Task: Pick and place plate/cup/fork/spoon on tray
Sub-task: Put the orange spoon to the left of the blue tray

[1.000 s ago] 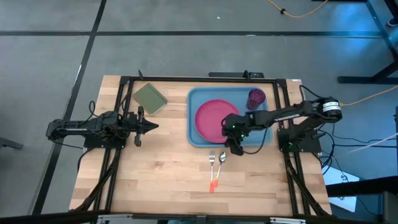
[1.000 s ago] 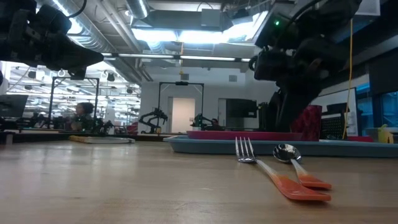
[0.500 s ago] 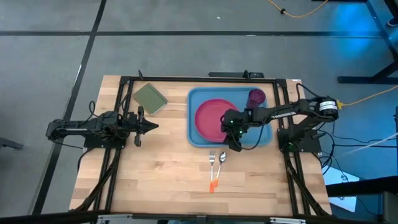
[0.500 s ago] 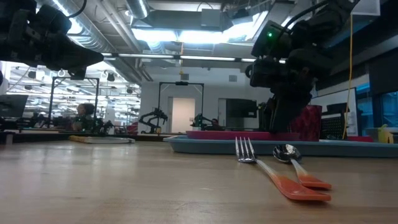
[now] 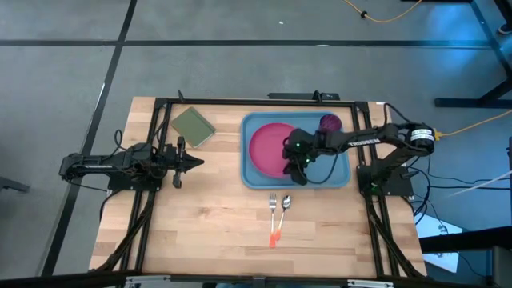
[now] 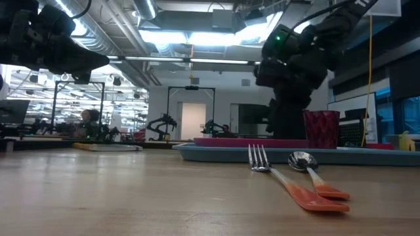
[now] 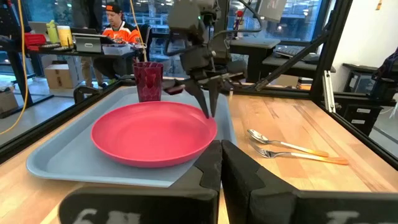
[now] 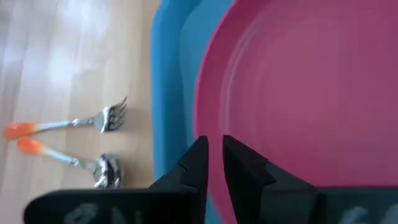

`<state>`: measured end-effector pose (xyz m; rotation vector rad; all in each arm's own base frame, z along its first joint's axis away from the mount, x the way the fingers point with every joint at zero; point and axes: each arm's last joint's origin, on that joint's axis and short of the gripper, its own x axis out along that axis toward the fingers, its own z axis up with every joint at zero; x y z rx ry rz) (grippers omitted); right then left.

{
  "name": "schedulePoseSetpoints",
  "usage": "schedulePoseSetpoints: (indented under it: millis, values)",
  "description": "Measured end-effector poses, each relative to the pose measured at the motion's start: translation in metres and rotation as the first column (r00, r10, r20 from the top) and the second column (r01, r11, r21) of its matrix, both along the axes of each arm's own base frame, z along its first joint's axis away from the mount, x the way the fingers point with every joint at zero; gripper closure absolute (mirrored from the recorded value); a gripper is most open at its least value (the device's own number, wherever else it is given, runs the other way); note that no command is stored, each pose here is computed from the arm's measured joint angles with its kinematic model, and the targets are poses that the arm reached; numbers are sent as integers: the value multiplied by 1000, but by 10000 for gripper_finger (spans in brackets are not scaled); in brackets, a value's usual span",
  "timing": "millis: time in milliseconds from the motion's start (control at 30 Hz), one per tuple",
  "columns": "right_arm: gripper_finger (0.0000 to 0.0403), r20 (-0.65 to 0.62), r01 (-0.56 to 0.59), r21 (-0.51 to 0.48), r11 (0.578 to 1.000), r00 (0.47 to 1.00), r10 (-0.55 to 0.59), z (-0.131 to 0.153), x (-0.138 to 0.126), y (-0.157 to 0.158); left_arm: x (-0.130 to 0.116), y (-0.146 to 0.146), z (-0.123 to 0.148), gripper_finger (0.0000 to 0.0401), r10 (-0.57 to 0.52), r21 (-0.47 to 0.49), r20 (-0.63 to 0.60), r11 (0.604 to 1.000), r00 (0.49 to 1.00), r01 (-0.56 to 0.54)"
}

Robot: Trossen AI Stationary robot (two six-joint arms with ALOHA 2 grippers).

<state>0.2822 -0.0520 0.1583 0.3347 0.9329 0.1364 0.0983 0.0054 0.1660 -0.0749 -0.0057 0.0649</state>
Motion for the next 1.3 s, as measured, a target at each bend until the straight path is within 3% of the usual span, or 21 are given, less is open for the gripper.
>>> schedulePoseSetpoints:
  millis: [200,333,500,600,767,900,1033,1167,1233,1300]
  values:
    - [350,65,2,-110,994,998,6,26,18,-3,0,0,0,401,0,0,0,1000,1000,0]
    - [350,97,-18,-121,992,995,30,45,29,7,0,0,0,401,0,0,0,1000,1000,0]
    - [350,77,36,-3,999,996,-35,53,36,32,0,0,0,401,0,0,0,1000,1000,0]
    - [350,1,171,85,982,985,-172,52,36,52,0,0,0,401,0,0,0,1000,1000,0]
    - [350,-113,460,39,887,884,-454,46,26,92,0,0,0,401,0,0,0,1000,1000,0]
    - [350,-117,603,76,794,796,-593,45,18,131,0,0,0,401,0,0,0,1000,1000,0]
    - [351,-50,747,121,654,662,-747,46,4,165,0,0,0,401,0,0,0,1000,1000,0]
    - [362,-93,830,155,535,552,-829,36,-7,185,0,0,0,401,0,0,0,1000,1000,0]
    - [368,-139,851,167,498,521,-842,26,-7,192,0,0,0,401,0,0,0,1000,1000,0]
    - [371,-173,848,206,488,523,-835,15,1,199,0,0,0,401,0,0,0,1000,1000,0]
